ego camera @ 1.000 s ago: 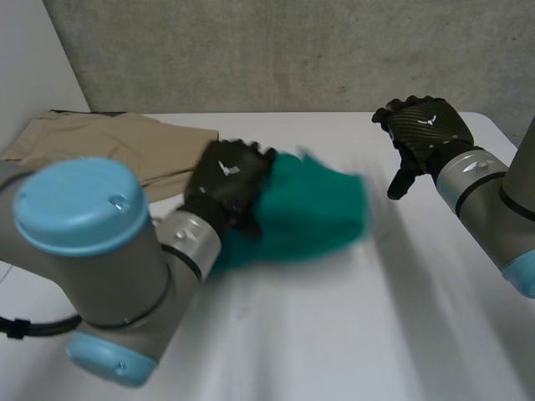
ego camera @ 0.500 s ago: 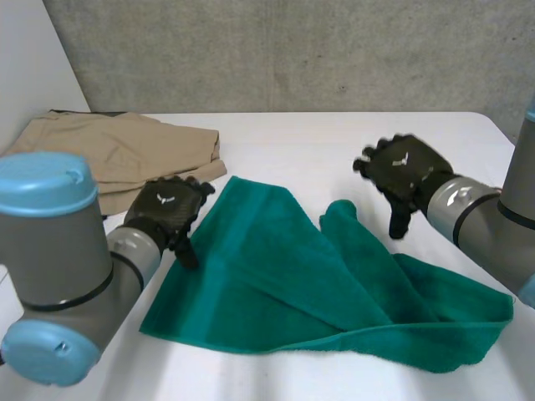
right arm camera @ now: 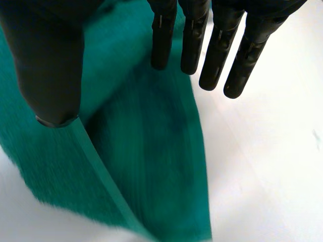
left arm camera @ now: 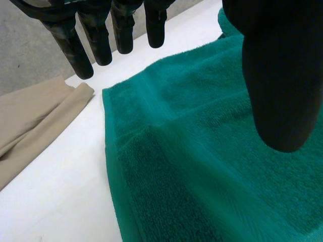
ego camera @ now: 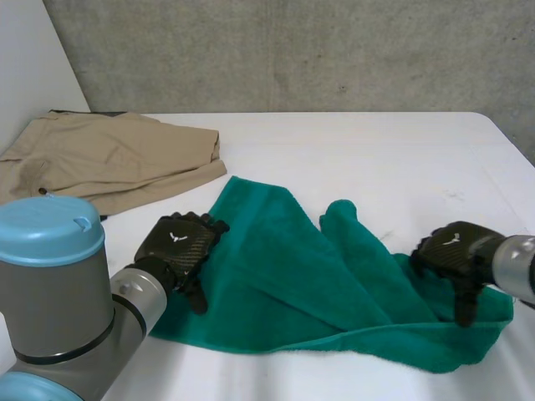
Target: Fold the laundry.
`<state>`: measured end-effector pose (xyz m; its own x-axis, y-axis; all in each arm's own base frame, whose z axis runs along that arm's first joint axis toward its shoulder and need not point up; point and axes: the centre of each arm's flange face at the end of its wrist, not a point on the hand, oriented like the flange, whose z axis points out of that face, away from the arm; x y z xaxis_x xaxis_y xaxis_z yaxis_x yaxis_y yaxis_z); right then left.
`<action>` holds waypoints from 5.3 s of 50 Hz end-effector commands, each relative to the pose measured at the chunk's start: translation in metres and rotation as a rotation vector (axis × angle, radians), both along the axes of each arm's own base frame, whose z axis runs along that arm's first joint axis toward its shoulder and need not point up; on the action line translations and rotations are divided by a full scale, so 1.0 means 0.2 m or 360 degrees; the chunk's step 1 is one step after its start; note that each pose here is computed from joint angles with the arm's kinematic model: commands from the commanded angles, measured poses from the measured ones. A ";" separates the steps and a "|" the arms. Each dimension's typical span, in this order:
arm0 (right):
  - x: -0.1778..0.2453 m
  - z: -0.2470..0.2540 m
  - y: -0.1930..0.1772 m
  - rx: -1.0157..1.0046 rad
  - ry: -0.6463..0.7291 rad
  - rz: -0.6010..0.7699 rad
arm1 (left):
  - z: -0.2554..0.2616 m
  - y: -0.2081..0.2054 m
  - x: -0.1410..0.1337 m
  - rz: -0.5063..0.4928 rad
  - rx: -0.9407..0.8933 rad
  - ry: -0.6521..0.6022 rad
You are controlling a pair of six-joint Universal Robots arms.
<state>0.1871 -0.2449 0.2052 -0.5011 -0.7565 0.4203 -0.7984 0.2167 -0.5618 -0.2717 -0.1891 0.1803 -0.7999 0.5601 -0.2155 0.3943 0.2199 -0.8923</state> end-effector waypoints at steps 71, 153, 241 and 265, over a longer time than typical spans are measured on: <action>0.18 0.04 -0.30 -0.0319 -0.0548 -0.0319 | -0.25 -0.05 -0.05 0.0071 0.0326 -0.0058; -0.09 0.08 -0.30 -0.0099 -0.0340 -0.0299 | 0.08 -0.12 -0.05 0.0106 -0.0213 0.0007; 0.02 0.10 -0.34 -0.0327 -0.0139 -0.0164 | -0.27 -0.51 -0.24 0.0030 -0.0201 -0.0317; -0.02 0.24 -0.38 -0.0488 -0.0151 -0.0214 | 0.14 -0.47 -0.19 0.0127 -0.0446 -0.0213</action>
<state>0.1824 -0.3223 0.2338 -0.6320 -0.5611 0.5345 -0.7183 0.1652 -0.6759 -0.3162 -0.2885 0.1536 -0.7457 0.4735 -0.4687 0.5696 0.0882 -0.8172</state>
